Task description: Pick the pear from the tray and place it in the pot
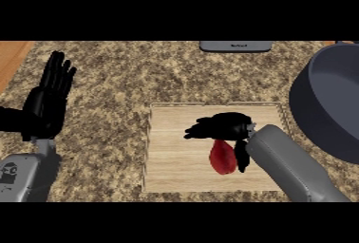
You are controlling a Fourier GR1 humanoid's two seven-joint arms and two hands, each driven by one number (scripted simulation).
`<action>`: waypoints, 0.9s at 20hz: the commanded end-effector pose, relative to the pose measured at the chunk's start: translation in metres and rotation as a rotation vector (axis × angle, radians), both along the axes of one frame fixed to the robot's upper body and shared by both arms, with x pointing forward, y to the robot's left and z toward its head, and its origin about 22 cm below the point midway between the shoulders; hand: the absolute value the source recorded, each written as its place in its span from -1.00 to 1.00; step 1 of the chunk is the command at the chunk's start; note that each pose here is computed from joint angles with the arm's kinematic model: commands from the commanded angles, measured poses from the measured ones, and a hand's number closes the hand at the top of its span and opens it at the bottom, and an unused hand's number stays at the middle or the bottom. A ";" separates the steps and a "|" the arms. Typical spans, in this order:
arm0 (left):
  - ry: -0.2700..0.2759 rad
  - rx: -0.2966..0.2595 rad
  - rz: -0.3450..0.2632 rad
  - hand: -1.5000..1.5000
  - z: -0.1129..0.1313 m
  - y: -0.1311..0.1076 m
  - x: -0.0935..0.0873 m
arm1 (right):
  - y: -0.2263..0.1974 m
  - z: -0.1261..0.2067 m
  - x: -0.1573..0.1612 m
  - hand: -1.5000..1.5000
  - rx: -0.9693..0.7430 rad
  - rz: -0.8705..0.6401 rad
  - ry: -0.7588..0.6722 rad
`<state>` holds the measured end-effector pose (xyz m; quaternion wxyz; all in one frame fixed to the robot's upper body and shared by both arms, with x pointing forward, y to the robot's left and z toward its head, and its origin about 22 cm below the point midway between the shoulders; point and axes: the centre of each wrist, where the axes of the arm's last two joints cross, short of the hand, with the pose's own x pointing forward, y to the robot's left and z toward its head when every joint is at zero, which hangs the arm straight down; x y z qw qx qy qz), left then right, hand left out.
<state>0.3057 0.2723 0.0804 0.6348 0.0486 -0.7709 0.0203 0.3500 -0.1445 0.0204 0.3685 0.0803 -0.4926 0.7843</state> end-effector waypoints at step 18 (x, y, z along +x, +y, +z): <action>0.002 0.010 0.007 0.00 -0.014 0.000 -0.006 | 0.015 0.008 -0.034 1.00 0.168 0.123 -0.191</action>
